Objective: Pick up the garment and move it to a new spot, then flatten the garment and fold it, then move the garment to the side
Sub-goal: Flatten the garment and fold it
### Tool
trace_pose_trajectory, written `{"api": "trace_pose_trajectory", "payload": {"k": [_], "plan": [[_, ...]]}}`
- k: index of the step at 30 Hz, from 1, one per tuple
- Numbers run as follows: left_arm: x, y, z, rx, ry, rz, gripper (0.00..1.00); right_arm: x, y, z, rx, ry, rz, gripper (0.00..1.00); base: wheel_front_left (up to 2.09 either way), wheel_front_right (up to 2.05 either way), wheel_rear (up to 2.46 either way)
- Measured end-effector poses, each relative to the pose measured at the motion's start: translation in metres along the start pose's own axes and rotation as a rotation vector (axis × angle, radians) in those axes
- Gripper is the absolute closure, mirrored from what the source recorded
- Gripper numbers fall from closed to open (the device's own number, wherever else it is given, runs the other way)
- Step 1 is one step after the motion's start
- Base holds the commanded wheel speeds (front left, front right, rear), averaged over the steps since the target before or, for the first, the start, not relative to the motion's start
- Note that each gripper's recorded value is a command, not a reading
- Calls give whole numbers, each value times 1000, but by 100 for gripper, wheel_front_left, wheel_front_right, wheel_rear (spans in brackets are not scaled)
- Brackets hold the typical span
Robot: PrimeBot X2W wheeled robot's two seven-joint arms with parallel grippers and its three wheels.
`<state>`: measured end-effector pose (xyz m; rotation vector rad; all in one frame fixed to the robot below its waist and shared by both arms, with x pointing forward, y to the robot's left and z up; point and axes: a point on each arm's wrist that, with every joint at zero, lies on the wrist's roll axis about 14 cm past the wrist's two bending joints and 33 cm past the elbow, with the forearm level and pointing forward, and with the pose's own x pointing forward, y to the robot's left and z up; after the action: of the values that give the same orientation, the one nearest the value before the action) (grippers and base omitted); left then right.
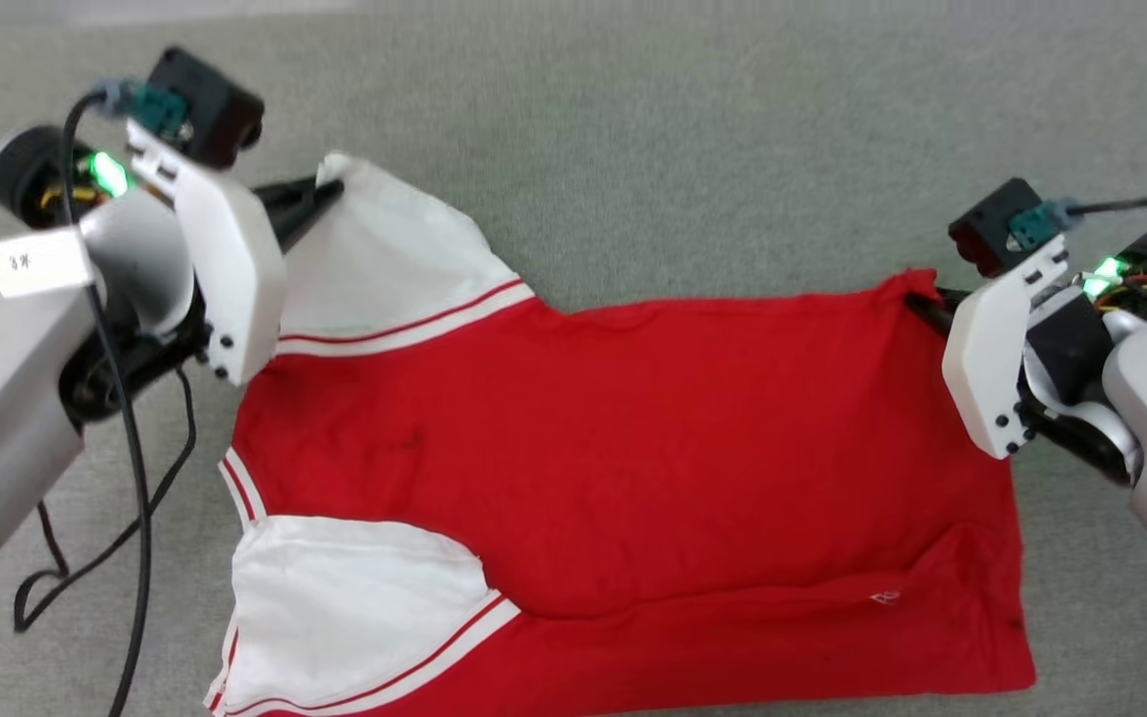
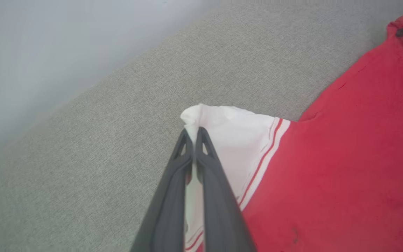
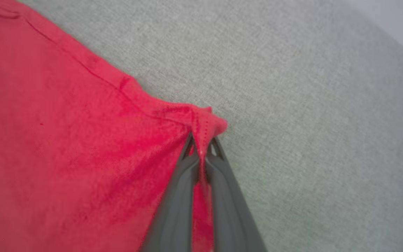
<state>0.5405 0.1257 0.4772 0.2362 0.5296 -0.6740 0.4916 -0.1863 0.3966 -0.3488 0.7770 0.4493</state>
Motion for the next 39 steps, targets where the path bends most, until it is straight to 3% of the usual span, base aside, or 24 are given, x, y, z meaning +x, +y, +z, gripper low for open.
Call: {"api": "trace_pose_trajectory", "payload": {"k": [8,20,34,39], "plan": [[-44,-18,5,14,-61,19,100,-43,0,16,66,-214,-45,100,0,0,0],[-109,-66,-35,-46,-70,44,100,-91,26,-12,133,-301,-40,100,0,0,0],[-145,-112,-126,-296,24,88,100,-111,62,-70,235,-226,0,100,0,0,0],[-146,-124,-148,-365,71,77,100,-107,76,-98,261,-135,16,100,0,0,0]]}}
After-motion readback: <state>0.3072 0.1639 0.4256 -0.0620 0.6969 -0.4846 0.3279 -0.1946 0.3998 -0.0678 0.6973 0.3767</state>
